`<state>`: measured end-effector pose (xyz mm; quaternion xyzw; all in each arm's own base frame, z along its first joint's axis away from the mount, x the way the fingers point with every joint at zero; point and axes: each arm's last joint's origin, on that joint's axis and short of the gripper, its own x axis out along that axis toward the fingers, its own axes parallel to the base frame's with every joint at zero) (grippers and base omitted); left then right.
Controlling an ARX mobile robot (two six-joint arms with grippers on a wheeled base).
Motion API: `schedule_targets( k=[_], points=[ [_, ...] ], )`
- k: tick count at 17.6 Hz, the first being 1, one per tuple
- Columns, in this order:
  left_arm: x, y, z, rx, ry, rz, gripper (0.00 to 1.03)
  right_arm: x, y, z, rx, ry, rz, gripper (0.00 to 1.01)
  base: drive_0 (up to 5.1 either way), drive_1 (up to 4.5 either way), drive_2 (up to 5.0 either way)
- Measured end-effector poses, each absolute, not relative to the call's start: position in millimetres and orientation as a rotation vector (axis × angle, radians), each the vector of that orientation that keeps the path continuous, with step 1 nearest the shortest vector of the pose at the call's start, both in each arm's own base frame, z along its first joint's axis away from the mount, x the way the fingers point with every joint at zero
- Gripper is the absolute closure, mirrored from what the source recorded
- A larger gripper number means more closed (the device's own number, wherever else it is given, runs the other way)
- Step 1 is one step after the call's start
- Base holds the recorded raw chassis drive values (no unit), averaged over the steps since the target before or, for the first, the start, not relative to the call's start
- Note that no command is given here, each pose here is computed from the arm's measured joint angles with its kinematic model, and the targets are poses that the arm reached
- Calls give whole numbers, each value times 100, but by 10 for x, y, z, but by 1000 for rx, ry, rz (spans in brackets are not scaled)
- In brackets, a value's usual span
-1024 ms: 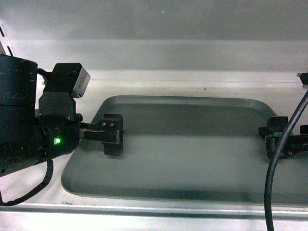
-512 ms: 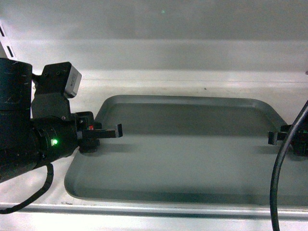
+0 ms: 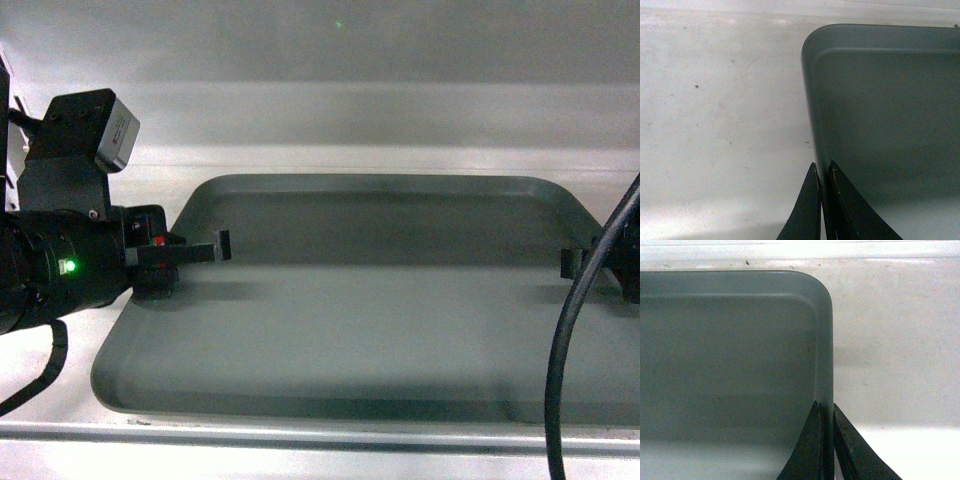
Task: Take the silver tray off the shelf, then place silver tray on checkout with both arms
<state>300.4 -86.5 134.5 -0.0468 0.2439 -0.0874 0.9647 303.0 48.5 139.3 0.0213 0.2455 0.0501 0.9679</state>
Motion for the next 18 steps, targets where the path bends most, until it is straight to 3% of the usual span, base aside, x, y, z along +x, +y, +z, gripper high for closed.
schedule_targets(
  k=[4, 7, 18],
  points=[
    [2907, -836, 1321, -78, 546, -170, 100, 2977, 523, 1397, 17, 555, 106, 98, 0, 0, 0],
    [2765, -757, 1544, -77, 535, -157, 100, 2893, 612, 1640, -9, 539, 124, 98, 0, 0, 0],
    [2611, -720, 1834, -54, 497, -166, 100, 2769, 591, 1839, -11, 544, 136, 98, 0, 0, 0]
  ],
)
